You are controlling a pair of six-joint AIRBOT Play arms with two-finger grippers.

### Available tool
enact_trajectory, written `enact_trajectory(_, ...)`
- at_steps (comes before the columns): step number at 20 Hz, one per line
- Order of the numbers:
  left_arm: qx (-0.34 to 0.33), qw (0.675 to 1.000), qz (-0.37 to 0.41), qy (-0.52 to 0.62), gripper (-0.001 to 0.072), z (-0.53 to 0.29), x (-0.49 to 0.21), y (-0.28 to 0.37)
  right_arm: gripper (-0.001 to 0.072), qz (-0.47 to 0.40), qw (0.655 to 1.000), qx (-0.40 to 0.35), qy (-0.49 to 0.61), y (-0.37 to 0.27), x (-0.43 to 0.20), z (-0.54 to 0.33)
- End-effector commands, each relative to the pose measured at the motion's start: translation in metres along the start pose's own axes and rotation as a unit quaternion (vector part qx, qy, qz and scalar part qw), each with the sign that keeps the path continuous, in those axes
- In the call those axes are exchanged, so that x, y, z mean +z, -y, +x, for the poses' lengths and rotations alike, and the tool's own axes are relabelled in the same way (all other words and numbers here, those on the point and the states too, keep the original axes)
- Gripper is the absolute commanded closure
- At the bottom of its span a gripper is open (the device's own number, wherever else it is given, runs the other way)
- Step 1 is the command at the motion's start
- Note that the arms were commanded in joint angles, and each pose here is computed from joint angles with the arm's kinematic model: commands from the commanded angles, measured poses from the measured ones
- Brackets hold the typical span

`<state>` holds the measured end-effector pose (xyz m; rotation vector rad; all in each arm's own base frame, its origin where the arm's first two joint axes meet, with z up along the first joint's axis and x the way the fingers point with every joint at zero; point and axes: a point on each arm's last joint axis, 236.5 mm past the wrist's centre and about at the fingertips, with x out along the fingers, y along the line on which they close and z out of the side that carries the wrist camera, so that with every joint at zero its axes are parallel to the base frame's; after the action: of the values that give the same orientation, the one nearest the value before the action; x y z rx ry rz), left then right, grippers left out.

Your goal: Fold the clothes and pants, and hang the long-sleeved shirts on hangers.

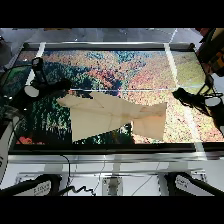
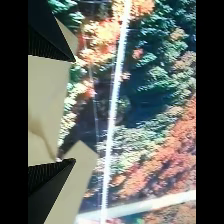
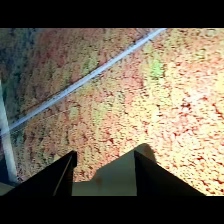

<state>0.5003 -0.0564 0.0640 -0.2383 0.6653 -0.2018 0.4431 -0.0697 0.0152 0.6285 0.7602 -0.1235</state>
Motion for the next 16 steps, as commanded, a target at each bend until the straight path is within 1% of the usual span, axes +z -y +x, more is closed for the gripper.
enact_trajectory(1,-0.003,0.996,0.02,-0.085,0.0009,-0.029,-0.032,-0.012,0.033,-0.006,0.996,-0.044,-0.081,0.058,-0.028,-0.015)
enact_trajectory(4,-0.017,0.983,-0.002,-0.184,0.001,-0.056,-0.074,-0.024,0.033,-0.015,0.972,-0.011,-0.236,0.075,-0.098,-0.019)
enact_trajectory(6,-0.024,0.973,-0.029,-0.229,0.001,-0.068,-0.094,-0.028,0.033,-0.014,0.956,0.017,-0.292,0.076,-0.127,-0.01)
enact_trajectory(8,-0.03,0.966,-0.039,-0.254,0.001,-0.077,-0.105,-0.028,0.033,0.022,0.957,0.035,-0.287,0.072,-0.131,0.011)
enact_trajectory(9,-0.03,0.963,-0.05,-0.262,0.001,-0.079,-0.108,-0.029,0.0354,0.039,0.958,0.04,-0.281,0.07,-0.132,0.021)
enact_trajectory(10,-0.03,0.961,-0.057,-0.269,0.001,-0.08,-0.113,-0.028,0.0394,0.043,0.958,0.041,-0.281,0.069,-0.135,0.029)
enact_trajectory(14,-0.035,0.943,-0.086,-0.32,0.001,-0.084,-0.156,-0.025,0.039,0.016,0.952,0.052,-0.3,0.06,-0.149,0.051)
enact_trajectory(16,-0.035,0.936,-0.096,-0.338,0.001,-0.087,-0.176,-0.024,0.0389,0.002,0.956,0.054,-0.288,0.054,-0.137,0.058)
